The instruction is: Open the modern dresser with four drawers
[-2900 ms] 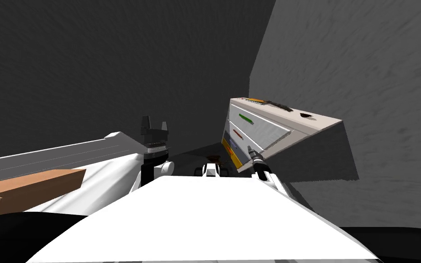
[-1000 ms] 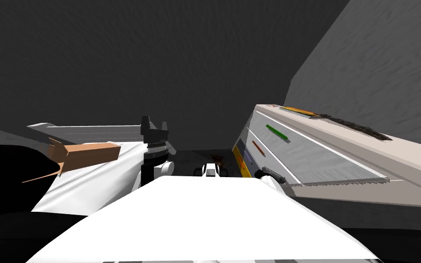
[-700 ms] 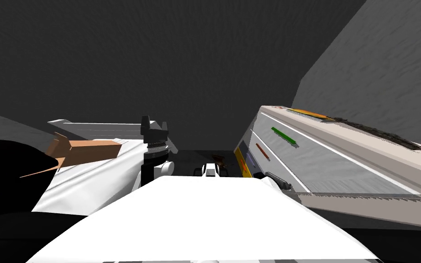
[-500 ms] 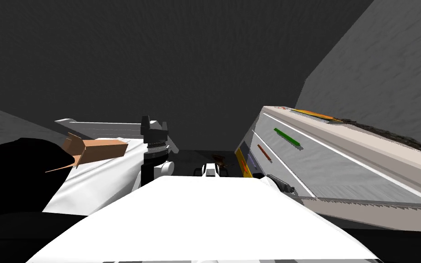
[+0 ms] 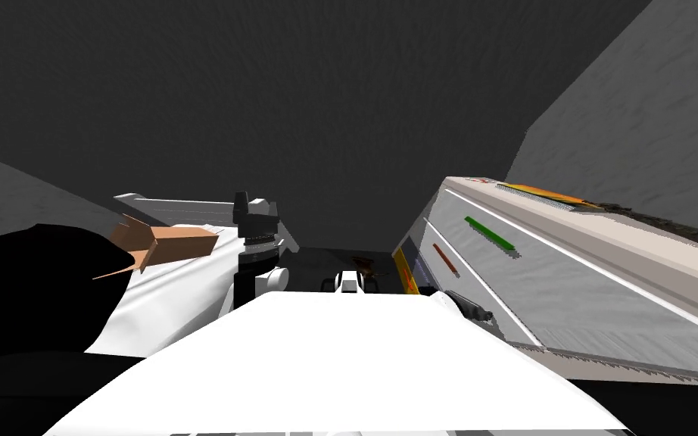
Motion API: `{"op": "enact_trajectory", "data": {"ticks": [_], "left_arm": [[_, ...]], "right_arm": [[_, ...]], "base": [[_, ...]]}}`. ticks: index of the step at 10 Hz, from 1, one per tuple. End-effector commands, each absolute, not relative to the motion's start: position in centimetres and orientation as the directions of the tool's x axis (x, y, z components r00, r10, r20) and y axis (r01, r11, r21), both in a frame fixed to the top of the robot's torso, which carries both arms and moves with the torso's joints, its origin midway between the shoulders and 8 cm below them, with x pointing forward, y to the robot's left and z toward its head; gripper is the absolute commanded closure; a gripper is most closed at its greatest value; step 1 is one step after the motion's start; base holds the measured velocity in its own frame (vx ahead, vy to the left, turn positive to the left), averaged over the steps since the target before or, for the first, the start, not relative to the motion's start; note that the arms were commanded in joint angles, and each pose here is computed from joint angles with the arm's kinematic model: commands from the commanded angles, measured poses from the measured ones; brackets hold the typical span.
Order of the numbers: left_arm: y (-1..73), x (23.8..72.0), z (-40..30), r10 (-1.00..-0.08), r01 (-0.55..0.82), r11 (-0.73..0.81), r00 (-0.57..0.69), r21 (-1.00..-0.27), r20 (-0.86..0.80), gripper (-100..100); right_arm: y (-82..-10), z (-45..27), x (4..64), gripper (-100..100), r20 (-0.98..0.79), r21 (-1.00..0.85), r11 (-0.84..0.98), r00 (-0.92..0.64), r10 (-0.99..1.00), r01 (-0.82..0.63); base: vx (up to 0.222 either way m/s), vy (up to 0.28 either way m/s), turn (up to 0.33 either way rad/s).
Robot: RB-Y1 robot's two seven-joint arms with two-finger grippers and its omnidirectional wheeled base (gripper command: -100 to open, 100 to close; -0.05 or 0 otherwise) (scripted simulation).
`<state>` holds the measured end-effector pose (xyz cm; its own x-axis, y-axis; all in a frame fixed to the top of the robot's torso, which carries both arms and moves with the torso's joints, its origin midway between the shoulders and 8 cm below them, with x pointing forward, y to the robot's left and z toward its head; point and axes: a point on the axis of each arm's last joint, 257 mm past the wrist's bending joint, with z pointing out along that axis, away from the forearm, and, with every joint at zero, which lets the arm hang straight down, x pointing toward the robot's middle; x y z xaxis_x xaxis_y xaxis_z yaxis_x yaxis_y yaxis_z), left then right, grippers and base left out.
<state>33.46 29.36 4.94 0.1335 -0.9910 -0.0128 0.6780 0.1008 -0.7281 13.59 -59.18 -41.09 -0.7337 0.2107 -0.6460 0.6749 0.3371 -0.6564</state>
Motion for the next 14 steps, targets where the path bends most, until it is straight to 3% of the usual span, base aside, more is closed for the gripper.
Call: {"op": "enact_trajectory", "data": {"ticks": [1,8,12,13,14], "left_arm": [[29.4,33.5,4.9,-0.991,0.678,0.101,0.134,-0.728,-0.013,0],[29.4,33.5,4.9,-0.991,0.678,0.101,0.134,-0.728,-0.013,0],[29.4,33.5,4.9,-0.991,0.678,0.101,0.134,-0.728,-0.013,0],[29.4,33.5,4.9,-0.991,0.678,0.101,0.134,-0.728,-0.013,0],[29.4,33.5,4.9,-0.991,0.678,0.101,0.134,-0.728,-0.013,0]], "right_arm": [[-60.2,-39.7,13.1,-100,-0.585,-0.747,0.258,-0.790,0.184,0.613],[-60.8,-37.4,9.7,-100,-0.444,-0.882,0.072,-0.871,0.209,0.467],[-60.7,-37.0,9.3,-100,-0.428,-0.894,0.048,-0.879,0.211,0.446],[-60.7,-37.0,9.3,100,-0.428,-0.894,0.048,-0.879,0.211,0.446],[-60.2,-36.8,9.6,100,-0.427,-0.894,0.047,-0.879,0.213,0.446]], "base": [[0.078,-0.014,0.307],[0.052,0.001,0.167],[0.021,0.007,0.038],[0.000,0.000,0.000],[0.018,0.113,0.018]]}}
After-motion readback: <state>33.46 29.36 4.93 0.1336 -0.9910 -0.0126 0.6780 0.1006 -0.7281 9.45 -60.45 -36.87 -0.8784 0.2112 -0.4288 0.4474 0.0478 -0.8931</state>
